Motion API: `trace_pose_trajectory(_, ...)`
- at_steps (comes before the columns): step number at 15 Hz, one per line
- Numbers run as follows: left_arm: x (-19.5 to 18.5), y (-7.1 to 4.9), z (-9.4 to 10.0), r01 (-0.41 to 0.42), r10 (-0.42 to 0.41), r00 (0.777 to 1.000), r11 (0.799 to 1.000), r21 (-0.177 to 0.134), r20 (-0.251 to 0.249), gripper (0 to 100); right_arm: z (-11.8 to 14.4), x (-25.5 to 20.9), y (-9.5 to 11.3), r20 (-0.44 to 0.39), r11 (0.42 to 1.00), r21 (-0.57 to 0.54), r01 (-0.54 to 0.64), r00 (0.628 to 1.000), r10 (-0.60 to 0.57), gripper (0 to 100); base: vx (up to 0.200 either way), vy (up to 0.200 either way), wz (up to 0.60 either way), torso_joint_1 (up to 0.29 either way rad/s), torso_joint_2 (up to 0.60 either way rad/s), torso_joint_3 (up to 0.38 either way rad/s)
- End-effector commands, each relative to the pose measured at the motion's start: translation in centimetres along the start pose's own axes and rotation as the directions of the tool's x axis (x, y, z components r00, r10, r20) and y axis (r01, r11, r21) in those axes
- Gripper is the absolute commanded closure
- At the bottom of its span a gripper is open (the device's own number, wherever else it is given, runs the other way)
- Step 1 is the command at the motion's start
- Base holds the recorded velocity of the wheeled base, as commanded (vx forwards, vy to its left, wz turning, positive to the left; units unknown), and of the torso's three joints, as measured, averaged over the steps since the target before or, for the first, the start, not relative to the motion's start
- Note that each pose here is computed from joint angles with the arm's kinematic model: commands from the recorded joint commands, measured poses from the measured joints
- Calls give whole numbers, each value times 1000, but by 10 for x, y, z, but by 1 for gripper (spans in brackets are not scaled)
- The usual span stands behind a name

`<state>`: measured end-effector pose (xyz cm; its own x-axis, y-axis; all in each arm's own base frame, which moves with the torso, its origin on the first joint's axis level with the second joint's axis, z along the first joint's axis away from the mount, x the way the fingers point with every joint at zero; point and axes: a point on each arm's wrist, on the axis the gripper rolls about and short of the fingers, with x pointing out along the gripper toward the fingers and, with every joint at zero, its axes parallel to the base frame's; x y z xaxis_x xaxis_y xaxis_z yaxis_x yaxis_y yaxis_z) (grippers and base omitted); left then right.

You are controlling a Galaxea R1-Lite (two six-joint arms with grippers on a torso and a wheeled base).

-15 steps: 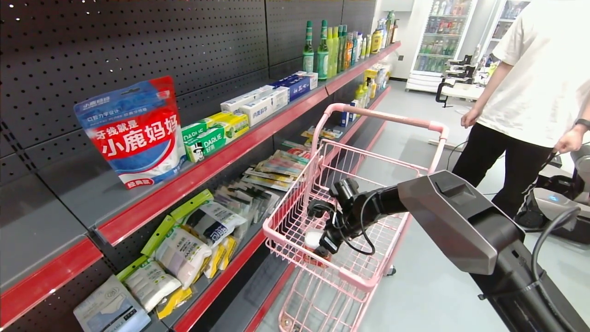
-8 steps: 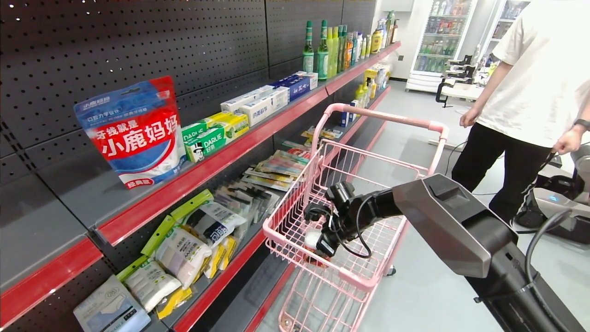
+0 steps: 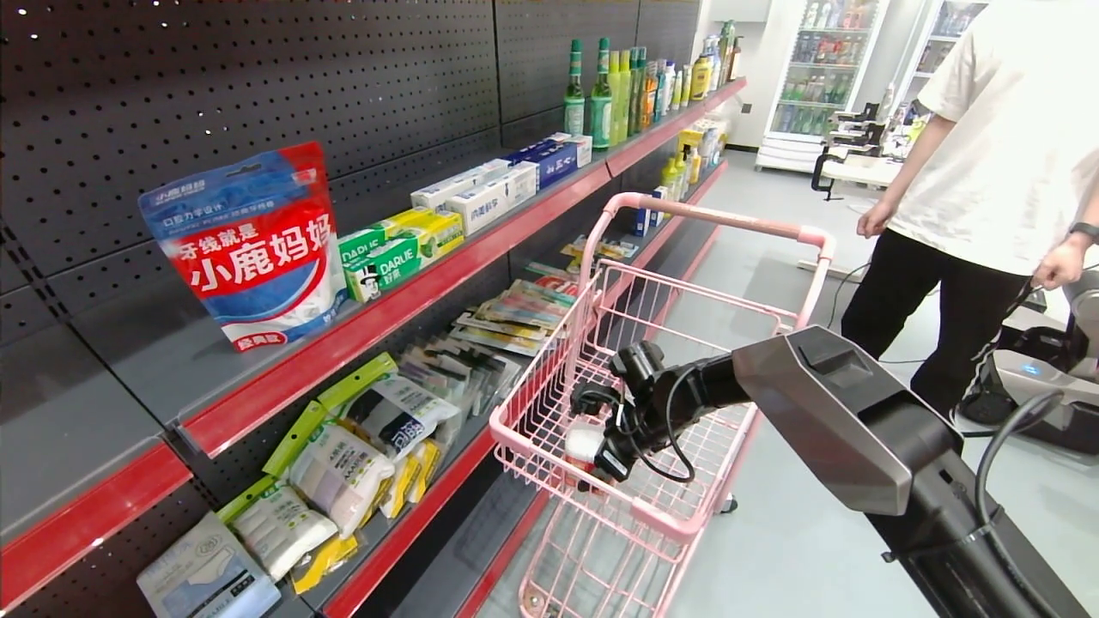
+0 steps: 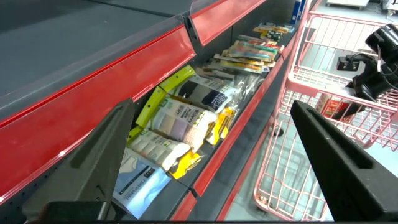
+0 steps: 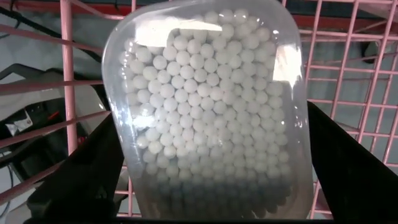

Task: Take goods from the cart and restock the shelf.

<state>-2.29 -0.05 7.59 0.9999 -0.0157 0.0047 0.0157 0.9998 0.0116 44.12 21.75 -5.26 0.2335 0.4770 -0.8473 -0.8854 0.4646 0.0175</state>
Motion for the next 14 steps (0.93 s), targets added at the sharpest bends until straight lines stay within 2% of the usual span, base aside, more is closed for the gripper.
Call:
trace_pose_trajectory(1,0,0,0,1,-1,1000,1000,1,0,0,1,-1,0,2,1000,-2,1,1000,-1,0,0,0,0,0,0,0)
trace_pose_trajectory(9,0,0,0,0,0,1000,1000,1,0,0,5,-2,-1,16,1000,-9,9,1000,-9,0,0,0,0,0,0,0)
trace_pose_trajectory(10,0,0,0,0,0,1000,1000,1,0,0,5,-2,-1,16,1000,-9,9,1000,-9,100,0,0,0,0,0,0)
trace_pose_trajectory(14,0,0,0,0,0,1000,1000,1,0,0,2,0,0,6,1000,-6,3,1000,-2,100,0,0,0,0,0,0)
